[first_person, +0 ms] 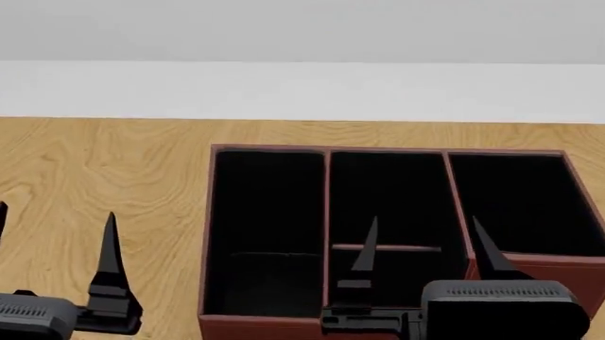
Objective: Pick up the white mug and place it to the right of the caddy.
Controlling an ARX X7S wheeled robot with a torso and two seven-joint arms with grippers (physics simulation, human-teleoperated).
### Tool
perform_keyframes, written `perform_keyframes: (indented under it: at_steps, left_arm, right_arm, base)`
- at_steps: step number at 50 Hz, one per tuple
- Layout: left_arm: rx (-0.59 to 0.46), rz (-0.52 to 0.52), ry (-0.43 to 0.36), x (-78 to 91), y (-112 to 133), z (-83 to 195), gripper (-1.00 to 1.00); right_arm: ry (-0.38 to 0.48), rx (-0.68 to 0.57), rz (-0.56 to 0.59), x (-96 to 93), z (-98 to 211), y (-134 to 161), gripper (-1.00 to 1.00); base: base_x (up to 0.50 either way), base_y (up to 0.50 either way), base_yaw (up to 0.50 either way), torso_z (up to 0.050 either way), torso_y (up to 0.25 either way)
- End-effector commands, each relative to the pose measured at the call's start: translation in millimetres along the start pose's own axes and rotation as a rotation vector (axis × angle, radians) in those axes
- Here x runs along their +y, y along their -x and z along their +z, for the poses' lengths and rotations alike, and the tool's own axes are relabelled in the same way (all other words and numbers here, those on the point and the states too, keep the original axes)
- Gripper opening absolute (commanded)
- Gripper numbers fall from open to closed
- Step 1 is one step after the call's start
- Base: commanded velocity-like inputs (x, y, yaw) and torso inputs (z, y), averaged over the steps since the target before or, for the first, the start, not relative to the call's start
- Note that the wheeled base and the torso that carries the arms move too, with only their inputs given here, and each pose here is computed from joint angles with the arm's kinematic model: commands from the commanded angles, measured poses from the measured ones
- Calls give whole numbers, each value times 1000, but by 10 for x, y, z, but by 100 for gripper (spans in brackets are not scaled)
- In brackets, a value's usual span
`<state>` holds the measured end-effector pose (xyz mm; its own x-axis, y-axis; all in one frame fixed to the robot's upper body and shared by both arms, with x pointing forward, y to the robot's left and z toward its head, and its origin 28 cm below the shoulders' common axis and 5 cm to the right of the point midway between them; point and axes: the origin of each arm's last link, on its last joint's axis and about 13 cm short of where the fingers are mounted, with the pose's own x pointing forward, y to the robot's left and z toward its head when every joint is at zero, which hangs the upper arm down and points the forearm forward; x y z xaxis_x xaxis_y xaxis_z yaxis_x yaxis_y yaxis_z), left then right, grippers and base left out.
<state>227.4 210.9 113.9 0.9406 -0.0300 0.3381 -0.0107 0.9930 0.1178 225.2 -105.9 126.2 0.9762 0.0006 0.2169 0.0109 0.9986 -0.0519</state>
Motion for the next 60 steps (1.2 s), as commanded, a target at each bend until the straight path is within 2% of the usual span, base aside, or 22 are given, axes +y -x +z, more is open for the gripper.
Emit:
perform_keyframes:
  at_steps: [1,4,10,12,14,31,39,46,54,60]
  left_arm:
    - [3,22,-49,25,-17,1,100]
    - [-5,67,-88,58,-52,-21,100]
    - [4,151,-99,215,-144,-10,100]
    - [6,169,-101,257,-154,25,100]
    - [1,191,-98,290,-160,46,100]
    - [20,292,-122,613,-167,126,100]
    - [22,334,-129,717,-156,165,100]
    - [33,367,-140,772,-157,158,100]
    - [34,406,-125,855,-133,183,100]
    - [36,423,-113,897,-117,203,100]
  right_arm:
    - [65,8,77,67,117,68,100]
    - [71,29,103,115,215,106,100]
    - [106,64,175,227,343,192,100]
    - [148,73,178,252,386,221,100]
    - [142,73,183,258,433,233,100]
    - [239,124,336,382,747,449,100]
    - [297,206,399,443,820,532,100]
    - [372,278,398,463,893,578,100]
    - [402,362,435,499,843,650,100]
    - [387,384,447,509,772,680,100]
  base:
    - [0,0,0,0,0]
    - [0,0,0,0,0]
    - [0,0,0,0,0]
    - [0,0,0,0,0]
    - [0,0,0,0,0]
    - [0,0,0,0,0]
    - [0,0,0,0,0]
    - [0,0,0,0,0]
    - [0,0,0,0,0]
    - [0,0,0,0,0]
